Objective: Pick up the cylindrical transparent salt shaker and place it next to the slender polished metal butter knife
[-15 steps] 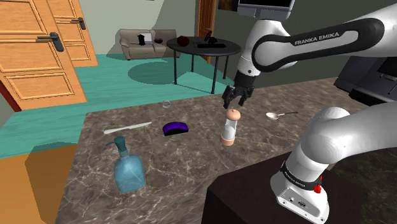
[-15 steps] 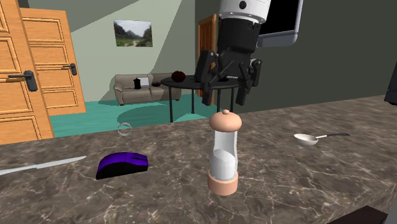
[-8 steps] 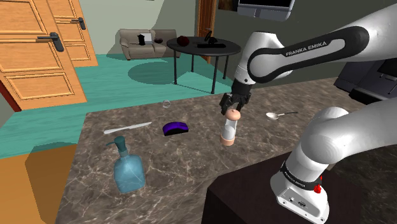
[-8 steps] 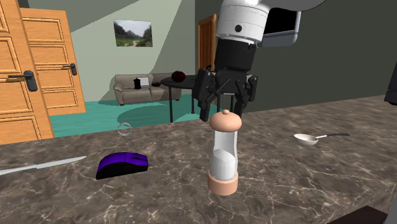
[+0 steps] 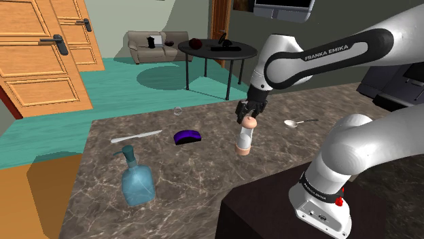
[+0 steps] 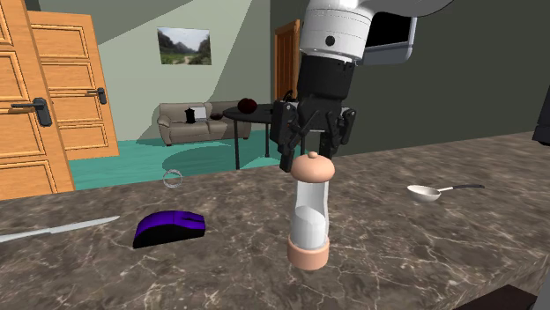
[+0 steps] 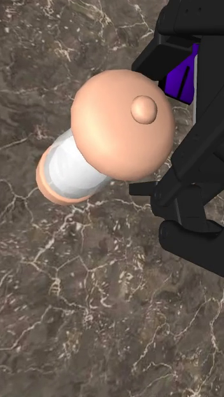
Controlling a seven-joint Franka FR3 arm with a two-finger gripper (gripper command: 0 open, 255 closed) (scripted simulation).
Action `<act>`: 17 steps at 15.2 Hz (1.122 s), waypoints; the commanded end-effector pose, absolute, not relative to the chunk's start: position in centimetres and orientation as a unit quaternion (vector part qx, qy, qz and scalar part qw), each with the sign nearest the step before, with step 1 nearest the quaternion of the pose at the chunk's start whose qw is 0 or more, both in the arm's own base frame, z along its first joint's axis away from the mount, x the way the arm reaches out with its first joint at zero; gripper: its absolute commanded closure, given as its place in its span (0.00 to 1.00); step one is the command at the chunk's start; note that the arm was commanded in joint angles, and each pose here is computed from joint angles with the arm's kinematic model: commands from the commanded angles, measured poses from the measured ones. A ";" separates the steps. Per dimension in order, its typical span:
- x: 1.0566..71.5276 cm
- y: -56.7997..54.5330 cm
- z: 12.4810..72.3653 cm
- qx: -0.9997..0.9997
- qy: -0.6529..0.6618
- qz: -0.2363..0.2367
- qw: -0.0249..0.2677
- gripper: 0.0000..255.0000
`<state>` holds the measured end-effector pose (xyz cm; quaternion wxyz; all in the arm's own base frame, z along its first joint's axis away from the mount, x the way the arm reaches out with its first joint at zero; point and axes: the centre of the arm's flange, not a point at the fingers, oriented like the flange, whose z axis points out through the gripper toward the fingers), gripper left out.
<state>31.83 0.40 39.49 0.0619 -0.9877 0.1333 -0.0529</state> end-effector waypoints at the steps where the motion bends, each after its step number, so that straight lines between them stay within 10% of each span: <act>1: 31.8 0.4 39.4 -0.988 0.133 -0.052 0.062 1.00; 17: 31.8 0.4 44.2 -0.988 0.133 -0.052 0.062 1.00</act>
